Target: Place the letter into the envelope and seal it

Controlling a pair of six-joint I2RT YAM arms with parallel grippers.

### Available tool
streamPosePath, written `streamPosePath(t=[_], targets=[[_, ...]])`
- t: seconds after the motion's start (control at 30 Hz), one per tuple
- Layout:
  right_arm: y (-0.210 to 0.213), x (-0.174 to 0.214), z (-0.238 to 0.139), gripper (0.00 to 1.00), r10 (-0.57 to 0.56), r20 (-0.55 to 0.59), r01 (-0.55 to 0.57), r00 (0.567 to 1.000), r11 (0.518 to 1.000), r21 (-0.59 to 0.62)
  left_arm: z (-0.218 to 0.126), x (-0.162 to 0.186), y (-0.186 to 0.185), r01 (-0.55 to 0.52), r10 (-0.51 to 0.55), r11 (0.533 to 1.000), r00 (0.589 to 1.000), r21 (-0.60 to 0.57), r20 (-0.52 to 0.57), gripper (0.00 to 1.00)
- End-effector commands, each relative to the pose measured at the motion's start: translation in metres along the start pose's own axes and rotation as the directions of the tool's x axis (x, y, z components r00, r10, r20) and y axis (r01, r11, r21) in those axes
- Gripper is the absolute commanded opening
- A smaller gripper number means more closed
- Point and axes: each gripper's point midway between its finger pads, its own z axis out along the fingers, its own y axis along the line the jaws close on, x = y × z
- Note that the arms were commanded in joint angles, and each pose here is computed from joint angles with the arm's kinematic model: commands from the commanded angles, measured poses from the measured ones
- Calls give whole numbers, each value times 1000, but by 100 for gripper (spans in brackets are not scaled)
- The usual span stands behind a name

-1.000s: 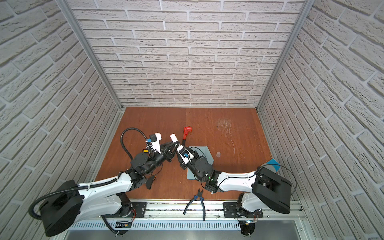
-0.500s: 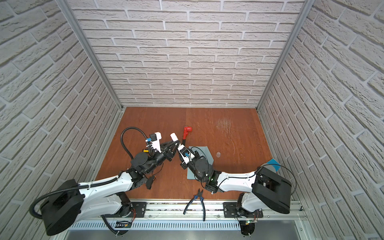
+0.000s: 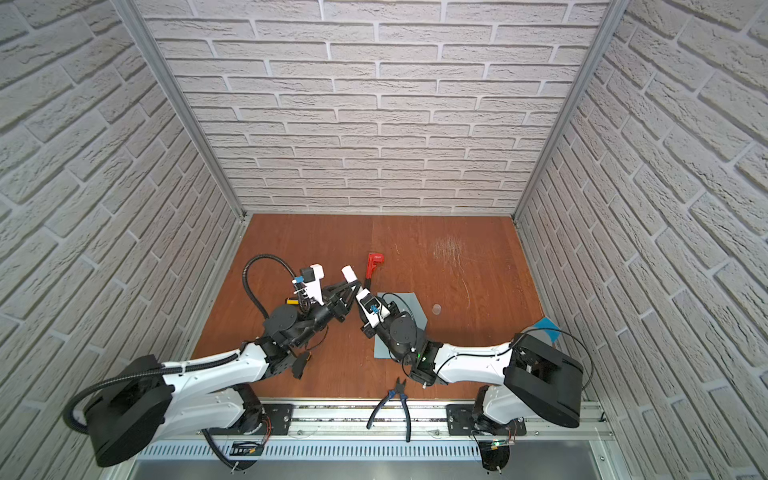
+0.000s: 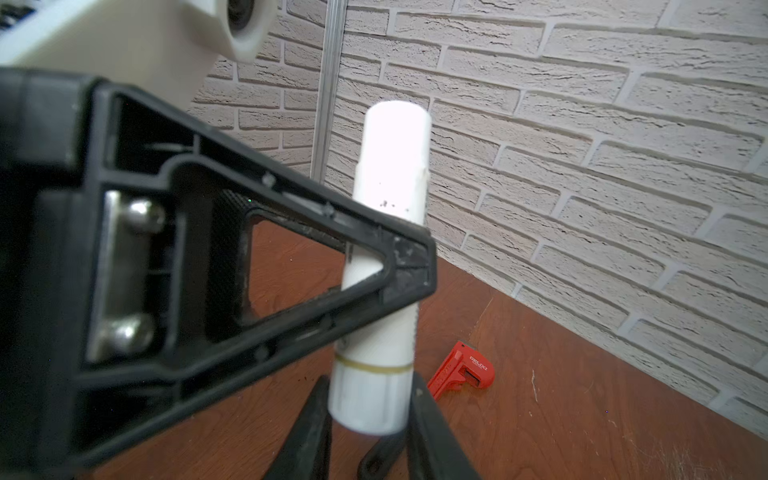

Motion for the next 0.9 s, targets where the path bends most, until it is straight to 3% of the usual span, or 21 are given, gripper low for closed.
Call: streamPosePath(t=[0.0,0.63,0.87], targets=[[1,-27,0,35,50,77,-49,996,999,-14,2,-13,-17,3,-6,998,999,62,47,0],[3,-37,-5,22,82,80,-79,993,996,-47,5,8,-11,26,-25,997,1000,72,-8,0],[19,-49,-21,6,142,39,-131,989,970,-205,3,16,-17,100,-85,981,992,169,-89,0]])
